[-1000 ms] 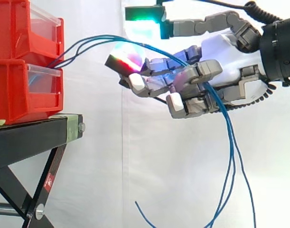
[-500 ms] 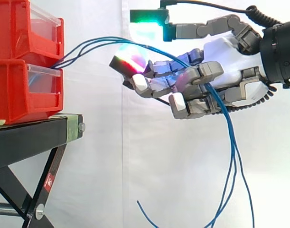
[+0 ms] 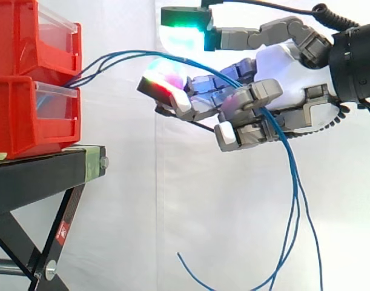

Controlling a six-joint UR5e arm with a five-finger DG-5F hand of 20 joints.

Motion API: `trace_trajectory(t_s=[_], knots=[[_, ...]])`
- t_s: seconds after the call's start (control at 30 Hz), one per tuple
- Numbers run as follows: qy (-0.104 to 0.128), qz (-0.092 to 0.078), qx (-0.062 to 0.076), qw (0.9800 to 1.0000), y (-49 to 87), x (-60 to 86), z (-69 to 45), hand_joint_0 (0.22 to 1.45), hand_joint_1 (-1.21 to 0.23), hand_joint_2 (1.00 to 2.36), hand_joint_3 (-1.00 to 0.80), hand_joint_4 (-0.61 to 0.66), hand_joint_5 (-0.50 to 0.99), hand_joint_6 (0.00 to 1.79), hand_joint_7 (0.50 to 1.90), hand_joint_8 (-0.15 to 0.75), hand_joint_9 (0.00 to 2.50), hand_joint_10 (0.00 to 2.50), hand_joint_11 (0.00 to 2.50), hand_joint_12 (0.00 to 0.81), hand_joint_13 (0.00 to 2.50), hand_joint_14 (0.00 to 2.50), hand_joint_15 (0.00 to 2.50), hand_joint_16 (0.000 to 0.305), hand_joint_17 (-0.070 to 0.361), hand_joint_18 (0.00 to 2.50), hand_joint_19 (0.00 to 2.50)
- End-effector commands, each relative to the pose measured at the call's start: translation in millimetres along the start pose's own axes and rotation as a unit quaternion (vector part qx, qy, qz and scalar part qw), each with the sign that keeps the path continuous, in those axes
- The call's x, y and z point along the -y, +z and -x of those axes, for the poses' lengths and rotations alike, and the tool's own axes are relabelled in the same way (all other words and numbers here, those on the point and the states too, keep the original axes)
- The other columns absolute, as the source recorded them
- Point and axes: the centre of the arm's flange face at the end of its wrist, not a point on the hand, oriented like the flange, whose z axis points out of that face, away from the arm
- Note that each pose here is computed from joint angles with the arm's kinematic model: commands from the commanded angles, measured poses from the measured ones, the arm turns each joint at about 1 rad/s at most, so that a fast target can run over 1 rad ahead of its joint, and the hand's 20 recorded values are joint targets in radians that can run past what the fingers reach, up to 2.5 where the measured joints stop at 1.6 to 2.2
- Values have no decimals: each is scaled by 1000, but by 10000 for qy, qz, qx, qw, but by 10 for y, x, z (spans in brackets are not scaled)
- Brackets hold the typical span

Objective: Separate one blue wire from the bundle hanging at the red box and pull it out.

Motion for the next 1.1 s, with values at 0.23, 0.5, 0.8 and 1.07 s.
trace_trajectory(t_s=[0.23, 0.5, 0.8, 1.07], knots=[[-62, 38, -10, 10000, 7, -6, -9, 566, -749, 1011, -377, 224, -174, 784, 1034, 355, 874, 9, 1128, 358, 932, 1558, 1263, 46, 104, 912, 1201], [-61, 39, -2, 10000, 10, -7, -1, 591, -813, 1017, -286, 203, -177, 788, 1055, 348, 873, 9, 1132, 353, 926, 1536, 1290, 45, 101, 900, 1230], [-61, 39, -2, 10000, 10, -7, -1, 615, -933, 1021, -247, 188, -193, 807, 1036, 335, 851, 11, 1159, 352, 908, 1544, 1323, 46, 103, 885, 1249], [-61, 39, -2, 10000, 10, -7, -1, 605, -981, 1019, -264, 189, -216, 816, 1006, 321, 784, 11, 1150, 355, 843, 1611, 1286, 47, 105, 857, 1252]])
